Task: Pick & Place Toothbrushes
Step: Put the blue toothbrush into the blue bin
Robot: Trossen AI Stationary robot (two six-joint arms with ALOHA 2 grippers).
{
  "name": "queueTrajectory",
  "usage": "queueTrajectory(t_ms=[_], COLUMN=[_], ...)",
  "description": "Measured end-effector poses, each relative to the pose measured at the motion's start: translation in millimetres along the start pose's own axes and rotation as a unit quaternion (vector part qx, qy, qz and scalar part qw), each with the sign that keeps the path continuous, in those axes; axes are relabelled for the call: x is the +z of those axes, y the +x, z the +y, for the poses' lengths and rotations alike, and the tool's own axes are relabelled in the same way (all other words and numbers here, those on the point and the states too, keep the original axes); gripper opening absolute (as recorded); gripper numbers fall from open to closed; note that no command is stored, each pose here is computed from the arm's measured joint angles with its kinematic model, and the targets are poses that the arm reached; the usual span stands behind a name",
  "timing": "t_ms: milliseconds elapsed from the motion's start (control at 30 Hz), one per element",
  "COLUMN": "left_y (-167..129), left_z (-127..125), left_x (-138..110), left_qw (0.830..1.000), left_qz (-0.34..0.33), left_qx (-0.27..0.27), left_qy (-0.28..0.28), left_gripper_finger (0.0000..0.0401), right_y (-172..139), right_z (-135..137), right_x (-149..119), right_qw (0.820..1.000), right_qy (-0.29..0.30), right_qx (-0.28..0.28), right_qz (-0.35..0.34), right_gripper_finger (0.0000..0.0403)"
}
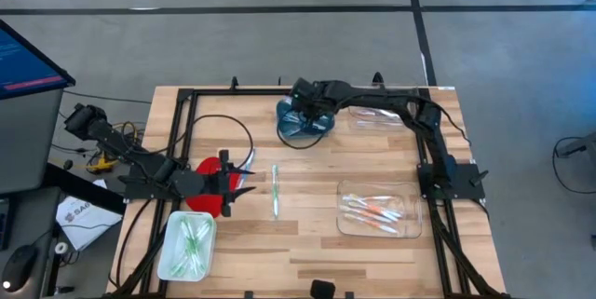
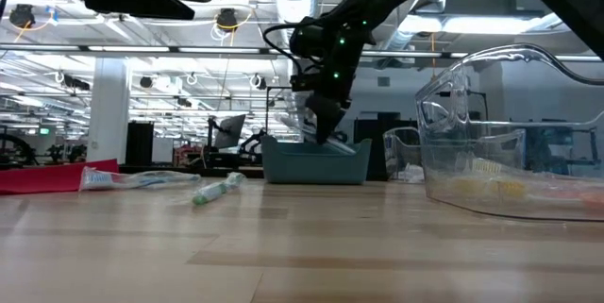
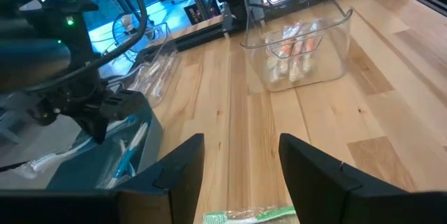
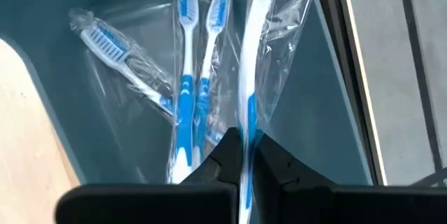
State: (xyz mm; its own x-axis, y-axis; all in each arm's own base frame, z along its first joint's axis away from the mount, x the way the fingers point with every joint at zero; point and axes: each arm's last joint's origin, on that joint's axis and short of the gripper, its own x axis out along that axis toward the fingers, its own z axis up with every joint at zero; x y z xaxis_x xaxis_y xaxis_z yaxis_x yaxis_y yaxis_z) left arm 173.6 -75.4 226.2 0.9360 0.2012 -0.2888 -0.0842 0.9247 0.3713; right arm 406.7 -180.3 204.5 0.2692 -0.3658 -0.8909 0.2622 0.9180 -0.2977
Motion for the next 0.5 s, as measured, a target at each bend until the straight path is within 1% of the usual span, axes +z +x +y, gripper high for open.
queueTrajectory(t_ms=[67, 233, 367, 433, 500], left_y=[0.0, 0.0, 0.1, 0.1, 0.1], left_z=[0.0, 0.1, 0.1, 0.2, 0.2], left_x=[0.0, 0.0, 0.2, 0.2, 0.2], left_qw=[1.0, 1.0, 1.0, 1.0, 1.0], left_qz=[0.0, 0.0, 0.0, 0.0, 0.0], left_qx=[0.0, 0.0, 0.0, 0.0, 0.001], left_qy=[0.0, 0.0, 0.0, -0.001, -0.001], left_gripper_finger=[0.0179, 0.0179, 0.0175, 0.0175, 0.0175], right_y=[-0.9, 2.0, 2.3, 2.4, 2.4], right_z=[-2.2, -5.2, -6.7, -6.6, -6.4], right_x=[-1.1, -8.3, -9.2, -8.4, -8.2], right_qw=[1.0, 0.999, 0.999, 0.999, 0.999], right_qy=[0.001, 0.001, 0.002, 0.002, -0.004], right_qx=[0.002, 0.044, 0.043, 0.041, 0.041], right_qz=[0.003, 0.027, 0.03, 0.026, 0.025], right_gripper_finger=[0.0006, 0.0006, 0.0008, 0.0022, 0.0045])
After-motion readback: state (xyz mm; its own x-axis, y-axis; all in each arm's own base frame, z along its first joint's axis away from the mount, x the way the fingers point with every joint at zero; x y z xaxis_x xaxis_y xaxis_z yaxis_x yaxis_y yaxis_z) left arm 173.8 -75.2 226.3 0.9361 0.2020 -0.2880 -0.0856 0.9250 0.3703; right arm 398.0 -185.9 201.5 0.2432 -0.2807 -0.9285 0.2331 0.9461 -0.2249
